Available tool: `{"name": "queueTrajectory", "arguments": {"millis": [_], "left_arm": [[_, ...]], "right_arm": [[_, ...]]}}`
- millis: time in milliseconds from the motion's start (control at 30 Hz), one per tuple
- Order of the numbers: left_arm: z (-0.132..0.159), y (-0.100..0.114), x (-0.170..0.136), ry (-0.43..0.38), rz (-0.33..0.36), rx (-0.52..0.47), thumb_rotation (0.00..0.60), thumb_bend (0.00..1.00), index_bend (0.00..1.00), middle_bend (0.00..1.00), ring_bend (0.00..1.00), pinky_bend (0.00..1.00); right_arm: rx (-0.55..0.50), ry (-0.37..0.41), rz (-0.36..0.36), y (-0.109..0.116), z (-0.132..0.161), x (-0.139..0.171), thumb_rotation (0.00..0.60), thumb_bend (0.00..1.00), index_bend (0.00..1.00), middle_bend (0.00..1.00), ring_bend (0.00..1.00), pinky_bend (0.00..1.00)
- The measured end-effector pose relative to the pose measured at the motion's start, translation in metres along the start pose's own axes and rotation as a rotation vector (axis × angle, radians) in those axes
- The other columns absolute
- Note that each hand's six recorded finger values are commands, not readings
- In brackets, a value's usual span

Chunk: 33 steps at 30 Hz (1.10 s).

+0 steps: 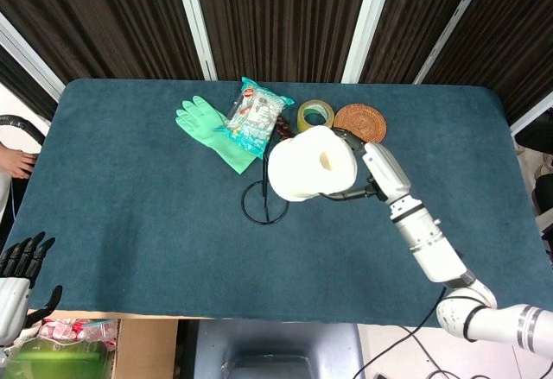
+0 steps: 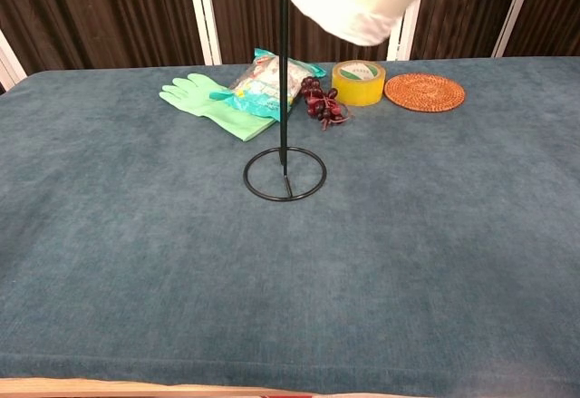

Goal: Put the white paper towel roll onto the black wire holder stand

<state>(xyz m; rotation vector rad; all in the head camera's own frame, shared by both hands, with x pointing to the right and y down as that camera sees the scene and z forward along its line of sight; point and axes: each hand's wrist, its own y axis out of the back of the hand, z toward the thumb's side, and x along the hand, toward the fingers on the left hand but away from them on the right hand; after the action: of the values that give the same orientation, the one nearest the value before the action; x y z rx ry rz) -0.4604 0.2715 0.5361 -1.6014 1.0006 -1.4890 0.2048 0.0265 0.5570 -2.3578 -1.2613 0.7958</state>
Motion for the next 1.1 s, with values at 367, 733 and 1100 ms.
{"name": "queueTrajectory", "arguments": {"millis": [367, 733, 1100], "left_arm": [[0.0, 0.0, 0.0, 0.0, 0.0, 0.0, 0.6, 0.42, 0.0, 0.01, 0.0, 0.09], [0.0, 0.0, 0.0, 0.0, 0.0, 0.0, 0.6, 0.42, 0.0, 0.01, 0.0, 0.09], [0.0, 0.0, 0.0, 0.0, 0.0, 0.0, 0.6, 0.42, 0.0, 0.01, 0.0, 0.09]], "right_arm": [[0.083, 0.015, -0.011, -0.021, 0.058, -0.024, 0.6, 0.23, 0.86, 0.71, 0.64, 0.48], [0.062, -0.032, -0.018, -0.025, 0.064, -0.034, 0.6, 0.23, 0.86, 0.71, 0.64, 0.48], [0.094, -0.096, -0.016, -0.032, 0.055, -0.045, 0.6, 0.23, 0.86, 0.71, 0.64, 0.48]]}}
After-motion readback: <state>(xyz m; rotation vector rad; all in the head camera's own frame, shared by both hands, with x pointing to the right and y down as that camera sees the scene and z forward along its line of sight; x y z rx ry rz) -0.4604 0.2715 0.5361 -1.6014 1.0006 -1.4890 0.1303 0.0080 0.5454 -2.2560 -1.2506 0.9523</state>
